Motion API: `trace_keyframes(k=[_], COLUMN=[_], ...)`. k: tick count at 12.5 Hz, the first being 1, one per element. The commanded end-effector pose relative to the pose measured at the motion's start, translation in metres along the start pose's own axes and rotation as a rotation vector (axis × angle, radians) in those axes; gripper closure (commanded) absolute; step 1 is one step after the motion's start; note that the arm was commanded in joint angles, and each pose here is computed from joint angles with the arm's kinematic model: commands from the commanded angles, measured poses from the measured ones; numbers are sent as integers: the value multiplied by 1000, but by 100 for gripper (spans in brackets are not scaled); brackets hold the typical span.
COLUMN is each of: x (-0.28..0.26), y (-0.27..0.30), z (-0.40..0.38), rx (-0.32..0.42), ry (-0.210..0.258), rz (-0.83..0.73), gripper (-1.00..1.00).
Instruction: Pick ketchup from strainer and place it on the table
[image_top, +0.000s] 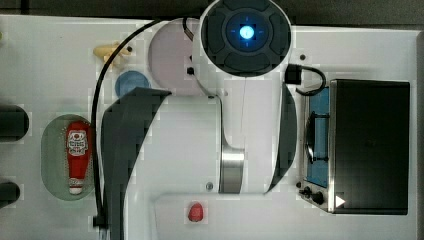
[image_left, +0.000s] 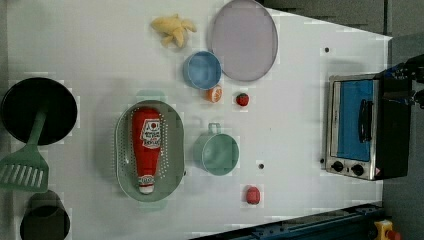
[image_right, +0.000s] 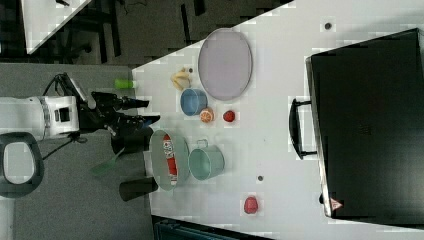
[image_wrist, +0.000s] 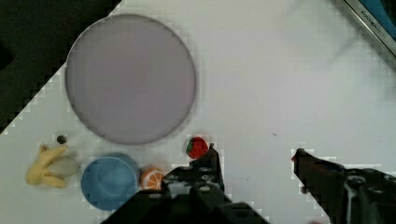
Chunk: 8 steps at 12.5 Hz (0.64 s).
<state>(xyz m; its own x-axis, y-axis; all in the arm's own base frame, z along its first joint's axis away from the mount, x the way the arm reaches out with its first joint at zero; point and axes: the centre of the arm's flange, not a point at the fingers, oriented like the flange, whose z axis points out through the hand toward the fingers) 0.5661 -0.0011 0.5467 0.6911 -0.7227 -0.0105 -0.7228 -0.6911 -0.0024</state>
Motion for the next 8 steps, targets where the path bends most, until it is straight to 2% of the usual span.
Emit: trace_keyframes(k=[1,3,6,8], x=[-67,-80,-126,-169], y=[52,33,-22,-61], z=[-41,-38,-25,-9], rx=[-59,-49,-24,-23], ry=[-31,-22,14,22], rz=[44,2,-133,-241], gripper=[-58,-100,-100,-100])
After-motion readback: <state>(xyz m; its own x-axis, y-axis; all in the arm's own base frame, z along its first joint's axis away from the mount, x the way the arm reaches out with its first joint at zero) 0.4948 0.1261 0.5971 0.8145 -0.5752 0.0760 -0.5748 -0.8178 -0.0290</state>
